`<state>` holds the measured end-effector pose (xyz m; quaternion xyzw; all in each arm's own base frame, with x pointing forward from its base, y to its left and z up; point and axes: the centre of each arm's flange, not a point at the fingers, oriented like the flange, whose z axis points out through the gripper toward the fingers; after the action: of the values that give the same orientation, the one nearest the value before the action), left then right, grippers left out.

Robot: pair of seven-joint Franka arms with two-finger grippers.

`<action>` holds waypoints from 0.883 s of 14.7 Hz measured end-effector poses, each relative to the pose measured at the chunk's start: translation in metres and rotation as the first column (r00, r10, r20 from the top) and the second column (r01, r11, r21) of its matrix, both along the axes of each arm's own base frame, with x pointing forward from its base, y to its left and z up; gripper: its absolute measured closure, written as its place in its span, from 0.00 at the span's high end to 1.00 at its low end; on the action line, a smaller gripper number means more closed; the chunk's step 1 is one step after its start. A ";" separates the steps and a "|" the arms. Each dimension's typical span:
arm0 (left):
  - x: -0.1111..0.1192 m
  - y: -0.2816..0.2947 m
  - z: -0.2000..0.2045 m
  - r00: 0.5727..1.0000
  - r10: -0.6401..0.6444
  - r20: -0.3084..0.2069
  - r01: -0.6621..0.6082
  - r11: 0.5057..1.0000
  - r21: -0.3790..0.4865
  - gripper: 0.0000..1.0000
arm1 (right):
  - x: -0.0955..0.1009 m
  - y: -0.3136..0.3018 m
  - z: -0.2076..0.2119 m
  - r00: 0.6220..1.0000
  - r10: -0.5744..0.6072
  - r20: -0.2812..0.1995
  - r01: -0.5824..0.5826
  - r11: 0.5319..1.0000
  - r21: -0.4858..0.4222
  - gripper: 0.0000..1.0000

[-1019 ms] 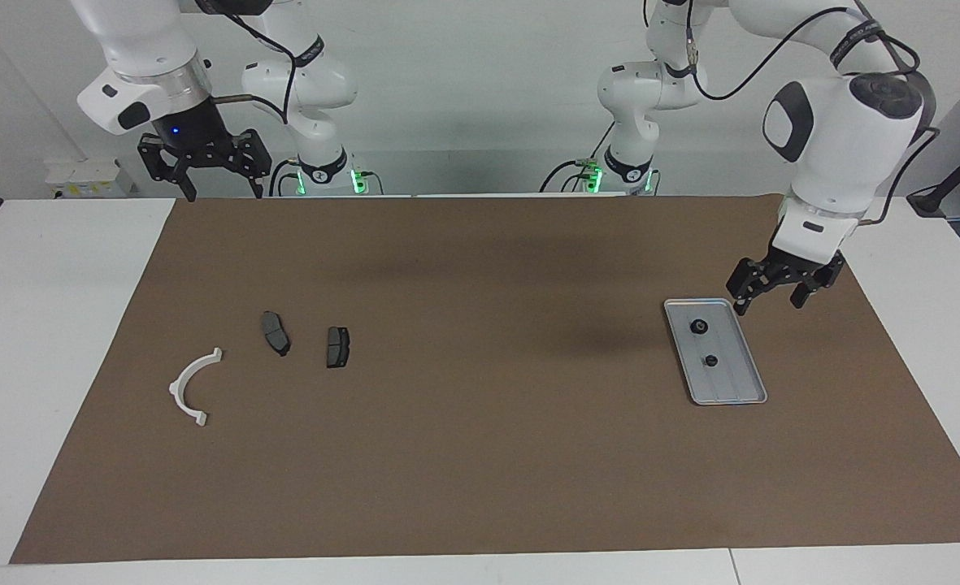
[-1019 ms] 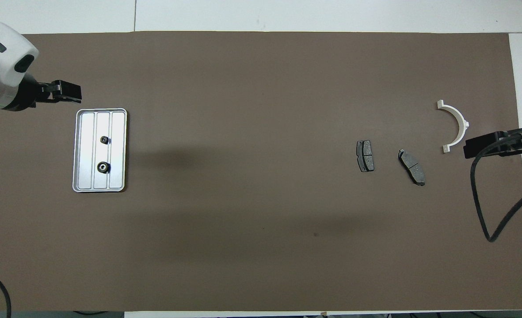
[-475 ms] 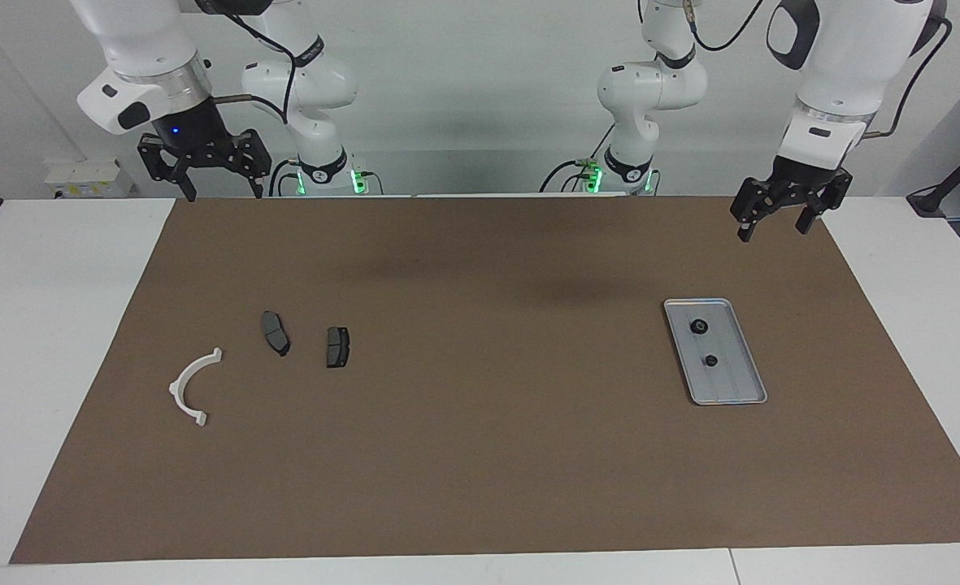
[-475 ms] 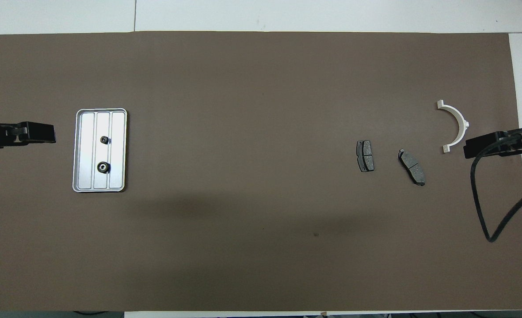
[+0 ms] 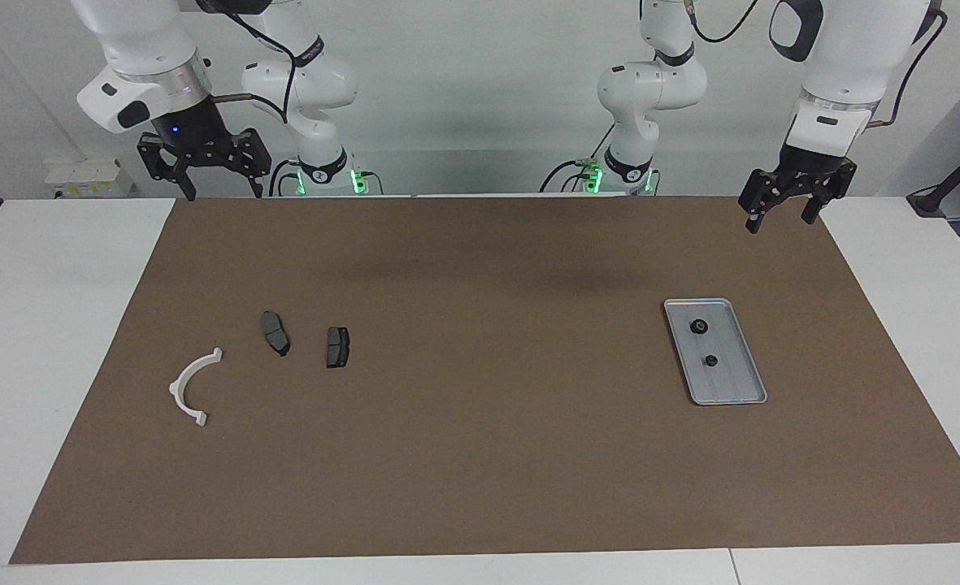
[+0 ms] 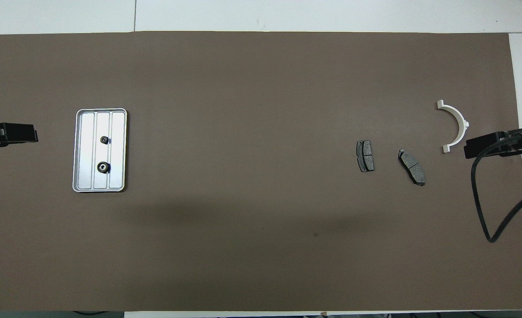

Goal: Pick bearing gear from pile to tray

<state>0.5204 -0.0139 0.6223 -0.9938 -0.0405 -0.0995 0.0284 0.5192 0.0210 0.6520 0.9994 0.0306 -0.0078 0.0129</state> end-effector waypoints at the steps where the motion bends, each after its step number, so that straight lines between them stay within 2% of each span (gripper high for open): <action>1: 0.001 0.006 0.004 1.000 0.011 0.010 -0.011 1.000 0.000 1.00 | 0.000 0.000 0.000 1.000 0.000 0.000 0.000 1.000 0.000 1.00; 5: 0.001 0.014 0.008 1.000 0.026 0.017 -0.026 1.000 -0.004 1.00 | 0.000 0.000 0.000 1.000 0.000 0.000 0.000 1.000 0.000 1.00; 7: 0.004 0.015 0.001 1.000 0.024 0.003 -0.024 1.000 -0.013 1.00 | 0.000 0.000 0.001 1.000 0.000 0.002 0.000 1.000 0.000 1.00; 11: 0.022 0.011 -0.029 0.997 0.017 -0.071 -0.018 1.000 -0.017 1.00 | -0.001 0.000 0.002 1.000 0.000 0.004 0.000 1.000 0.000 1.00; 13: 0.021 0.007 -0.028 0.991 0.013 -0.135 -0.015 1.000 -0.014 1.00 | -0.001 -0.001 0.002 1.000 -0.001 0.004 0.001 1.000 0.000 1.00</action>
<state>0.5416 -0.0065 0.5944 -0.9981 -0.0464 -0.0317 0.0245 0.5184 0.0202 0.6541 0.9995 0.0299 -0.0056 0.0128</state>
